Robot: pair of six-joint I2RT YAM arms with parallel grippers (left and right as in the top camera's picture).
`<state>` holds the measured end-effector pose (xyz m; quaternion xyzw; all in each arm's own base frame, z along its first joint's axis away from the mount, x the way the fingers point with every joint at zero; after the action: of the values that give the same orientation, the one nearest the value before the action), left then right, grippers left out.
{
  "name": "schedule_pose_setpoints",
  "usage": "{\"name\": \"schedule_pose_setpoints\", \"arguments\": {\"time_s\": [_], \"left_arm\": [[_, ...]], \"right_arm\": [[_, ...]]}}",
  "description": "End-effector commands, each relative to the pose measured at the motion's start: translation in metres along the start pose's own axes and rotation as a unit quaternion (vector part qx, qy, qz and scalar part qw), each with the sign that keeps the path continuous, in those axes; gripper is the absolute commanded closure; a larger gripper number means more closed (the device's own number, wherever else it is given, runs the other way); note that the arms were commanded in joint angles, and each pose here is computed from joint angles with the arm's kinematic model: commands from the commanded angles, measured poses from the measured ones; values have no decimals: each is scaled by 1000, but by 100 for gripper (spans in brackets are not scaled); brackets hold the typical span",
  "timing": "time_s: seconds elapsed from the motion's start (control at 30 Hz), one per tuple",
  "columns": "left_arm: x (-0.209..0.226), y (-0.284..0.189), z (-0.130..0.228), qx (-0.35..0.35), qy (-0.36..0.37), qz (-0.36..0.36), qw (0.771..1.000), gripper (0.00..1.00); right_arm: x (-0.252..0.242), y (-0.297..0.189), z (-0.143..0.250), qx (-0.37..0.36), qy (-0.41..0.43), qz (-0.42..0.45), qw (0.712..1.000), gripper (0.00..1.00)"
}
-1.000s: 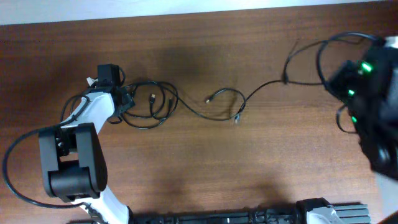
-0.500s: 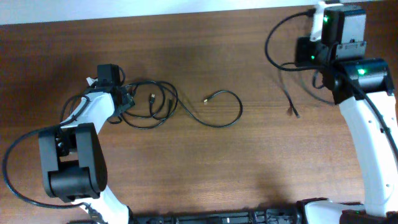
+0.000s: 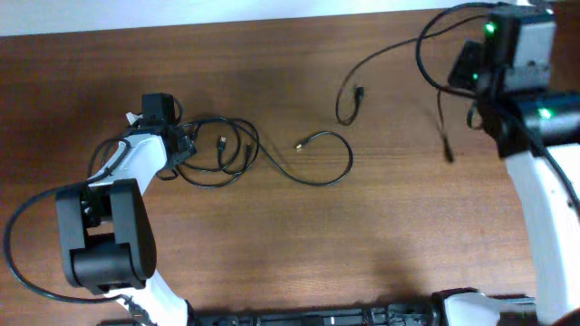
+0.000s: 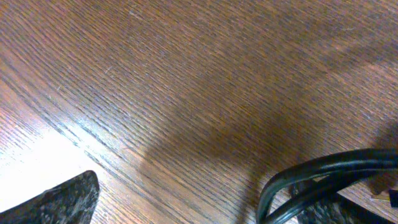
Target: Untangle cables
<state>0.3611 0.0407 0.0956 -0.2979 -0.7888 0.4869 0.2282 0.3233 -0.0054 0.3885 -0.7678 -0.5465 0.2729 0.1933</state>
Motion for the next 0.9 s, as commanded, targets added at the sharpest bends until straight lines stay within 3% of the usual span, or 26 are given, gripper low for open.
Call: {"name": "schedule_pose_setpoints", "arguments": {"time_s": [0.0,0.03,0.13,0.2,0.27,0.4,0.53,0.6,0.7,0.8,0.87], "left_arm": [[13,29,33,70,32,-36,996,1],[13,29,33,70,32,-36,996,1],[13,29,33,71,32,-36,996,1],[13,29,33,70,32,-36,996,1],[13,29,33,70,32,-36,996,1],[13,29,33,70,32,-36,996,1],[13,29,33,70,32,-36,996,1],[13,29,33,70,32,-36,996,1],[13,29,33,70,32,-36,996,1],[13,29,33,72,33,-37,996,1],[13,29,33,72,33,-37,996,1]], "right_arm": [[36,57,7,44,-131,-92,986,96],[64,80,15,42,-212,-227,950,96],[102,134,39,73,-213,-334,916,96],[122,181,73,134,-212,-356,900,96],[138,201,91,145,-248,-368,884,92],[184,212,104,102,-333,-370,861,79],[197,208,101,66,-379,-363,848,20],[197,209,101,59,-396,-363,841,13],[203,224,114,66,-401,-365,838,14],[209,240,133,86,-404,-369,832,40],[201,247,137,111,-422,-318,842,44]]}}
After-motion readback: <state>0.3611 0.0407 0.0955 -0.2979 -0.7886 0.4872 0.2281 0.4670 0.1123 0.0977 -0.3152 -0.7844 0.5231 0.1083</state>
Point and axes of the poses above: each gripper's point midway between its finger pads, its own y axis out along the fingers, its own x axis along the line the jaws close on, z = x × y, the point moved 10 cm from there along -y, back along the fingers, and after that the axes turned 15 degrees about -y, right-handed, at the moved point
